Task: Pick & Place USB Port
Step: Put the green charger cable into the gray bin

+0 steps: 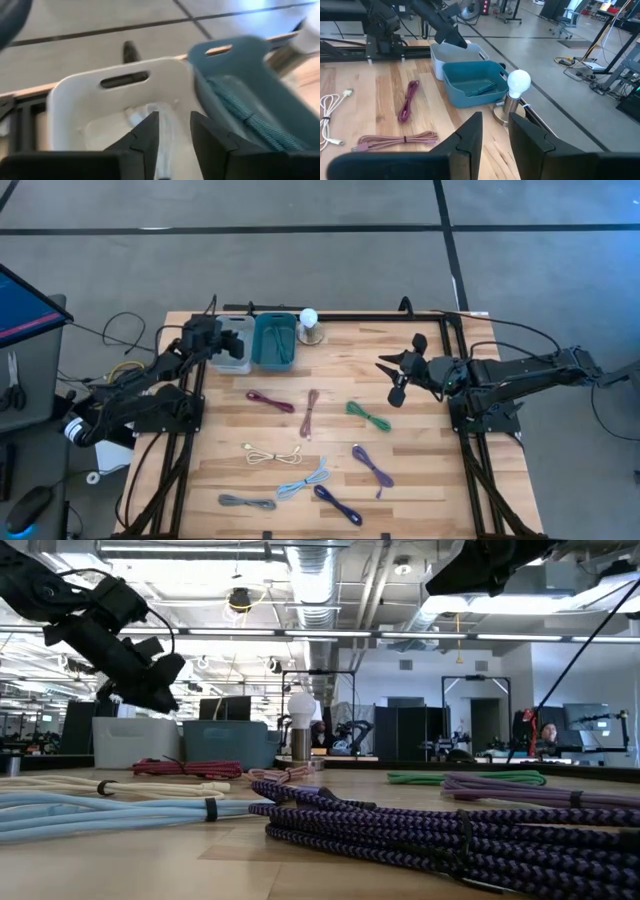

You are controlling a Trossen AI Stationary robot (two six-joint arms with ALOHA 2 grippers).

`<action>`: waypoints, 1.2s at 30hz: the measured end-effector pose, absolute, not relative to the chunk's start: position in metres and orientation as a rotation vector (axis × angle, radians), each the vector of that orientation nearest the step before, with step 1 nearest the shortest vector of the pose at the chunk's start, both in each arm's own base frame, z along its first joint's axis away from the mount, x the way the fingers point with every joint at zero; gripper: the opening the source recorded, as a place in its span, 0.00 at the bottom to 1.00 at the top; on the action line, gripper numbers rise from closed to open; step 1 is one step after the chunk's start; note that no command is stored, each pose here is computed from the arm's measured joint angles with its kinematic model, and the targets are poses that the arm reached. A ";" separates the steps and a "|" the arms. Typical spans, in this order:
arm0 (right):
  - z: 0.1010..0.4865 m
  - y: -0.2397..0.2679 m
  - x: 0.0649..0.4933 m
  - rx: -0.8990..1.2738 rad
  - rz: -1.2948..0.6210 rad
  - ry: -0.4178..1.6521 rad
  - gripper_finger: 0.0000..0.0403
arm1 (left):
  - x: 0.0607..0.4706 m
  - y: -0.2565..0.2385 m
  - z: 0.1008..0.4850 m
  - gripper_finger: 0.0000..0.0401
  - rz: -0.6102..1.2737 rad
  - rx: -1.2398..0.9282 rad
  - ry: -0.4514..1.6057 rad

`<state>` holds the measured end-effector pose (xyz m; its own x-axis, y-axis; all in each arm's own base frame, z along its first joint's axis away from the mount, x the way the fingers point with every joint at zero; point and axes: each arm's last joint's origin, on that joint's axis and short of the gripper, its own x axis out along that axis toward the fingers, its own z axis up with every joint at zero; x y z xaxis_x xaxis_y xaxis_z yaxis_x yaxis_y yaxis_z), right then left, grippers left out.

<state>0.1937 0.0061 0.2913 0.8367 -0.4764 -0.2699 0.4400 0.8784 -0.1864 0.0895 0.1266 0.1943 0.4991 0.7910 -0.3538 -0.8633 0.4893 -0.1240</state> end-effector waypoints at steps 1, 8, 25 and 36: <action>0.291 0.006 0.194 -0.119 -0.486 0.316 0.22 | 0.091 0.126 0.196 0.29 0.985 -0.301 0.249; 0.290 0.006 0.193 -0.132 -0.483 0.335 0.22 | 0.106 0.118 0.214 0.30 0.526 -0.207 0.099; 0.256 0.005 0.181 0.050 -0.499 0.652 0.26 | 0.139 0.072 0.247 0.30 0.031 -0.024 -0.169; 0.224 0.008 0.190 0.130 -0.510 0.903 0.52 | 0.148 0.043 0.257 0.30 -0.167 0.024 -0.265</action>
<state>0.1897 0.0085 0.2241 0.5097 -0.3689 -0.7773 0.4756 0.8736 -0.1027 0.1478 0.0426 0.2566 0.9514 -0.1670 0.2587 0.1606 0.9859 0.0459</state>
